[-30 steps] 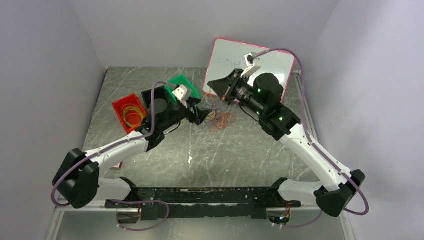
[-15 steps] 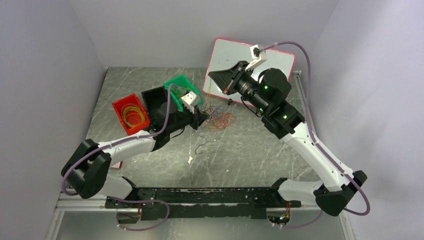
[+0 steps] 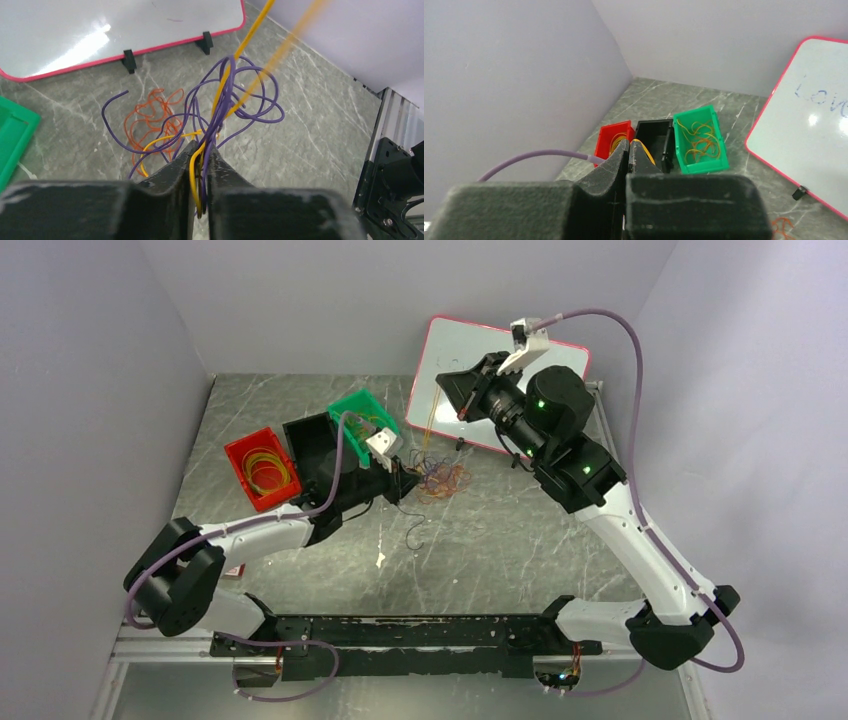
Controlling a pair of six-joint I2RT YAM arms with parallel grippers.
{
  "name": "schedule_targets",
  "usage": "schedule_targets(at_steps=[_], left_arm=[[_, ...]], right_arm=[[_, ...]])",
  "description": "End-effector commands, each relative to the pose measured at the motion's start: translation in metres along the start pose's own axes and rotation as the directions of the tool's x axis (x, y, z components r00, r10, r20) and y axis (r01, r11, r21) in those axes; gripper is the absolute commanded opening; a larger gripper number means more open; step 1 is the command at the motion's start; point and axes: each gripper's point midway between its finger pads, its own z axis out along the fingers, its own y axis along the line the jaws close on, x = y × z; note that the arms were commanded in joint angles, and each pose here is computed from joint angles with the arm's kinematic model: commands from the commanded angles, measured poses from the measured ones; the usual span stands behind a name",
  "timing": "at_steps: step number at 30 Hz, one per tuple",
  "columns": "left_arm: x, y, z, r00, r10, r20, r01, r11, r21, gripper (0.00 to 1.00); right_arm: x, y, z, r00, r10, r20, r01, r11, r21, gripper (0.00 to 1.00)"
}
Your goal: Untangle the cables
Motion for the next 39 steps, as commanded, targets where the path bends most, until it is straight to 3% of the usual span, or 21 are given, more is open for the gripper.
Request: schedule_targets(at_steps=[1, 4, 9, 12, 16, 19, 27, 35, 39], left_arm=[[0.064, 0.011, -0.016, 0.980, -0.060, -0.192, 0.047, 0.996, -0.072, 0.20], [0.057, 0.008, -0.020, 0.985, -0.046, -0.169, 0.036, 0.998, -0.059, 0.35], [0.055, 0.008, -0.026, 0.986, -0.032, -0.164, 0.021, 0.998, -0.066, 0.49], [0.056, 0.009, -0.028, 0.986, -0.022, -0.162, 0.011, 0.997, -0.070, 0.47], [0.062, 0.011, -0.027, 0.985, -0.026, -0.173, 0.014, 0.997, -0.073, 0.17], [0.074, 0.013, -0.025, 0.978, -0.045, -0.203, 0.030, 0.996, -0.079, 0.12], [0.095, 0.020, -0.029, 0.963, -0.080, -0.255, 0.051, 0.991, -0.121, 0.13], [0.086, 0.021, -0.029, 0.968, -0.061, -0.245, 0.031, 0.992, -0.125, 0.42], [0.082, 0.023, -0.030, 0.970, -0.052, -0.236, 0.020, 0.990, -0.136, 0.43]], right_arm=[[-0.062, 0.022, -0.016, 0.980, -0.017, 0.197, 0.030, 0.998, -0.061, 0.00], [-0.049, 0.024, -0.016, 0.987, -0.018, 0.159, 0.033, 0.996, -0.088, 0.00], [-0.046, 0.022, -0.025, 0.987, -0.026, 0.158, 0.041, 0.995, -0.088, 0.00], [-0.049, 0.022, -0.029, 0.986, -0.033, 0.166, 0.048, 0.995, -0.084, 0.00], [-0.063, 0.022, -0.035, 0.979, -0.056, 0.199, 0.070, 0.995, -0.067, 0.00], [-0.084, 0.017, -0.044, 0.963, -0.084, 0.257, 0.090, 0.996, -0.011, 0.00], [-0.128, 0.013, -0.064, 0.918, -0.154, 0.365, 0.136, 0.988, 0.073, 0.00], [-0.100, 0.028, -0.054, 0.943, -0.179, 0.281, 0.197, 0.980, -0.040, 0.00], [-0.088, 0.025, -0.055, 0.952, -0.178, 0.250, 0.196, 0.980, -0.047, 0.00]])
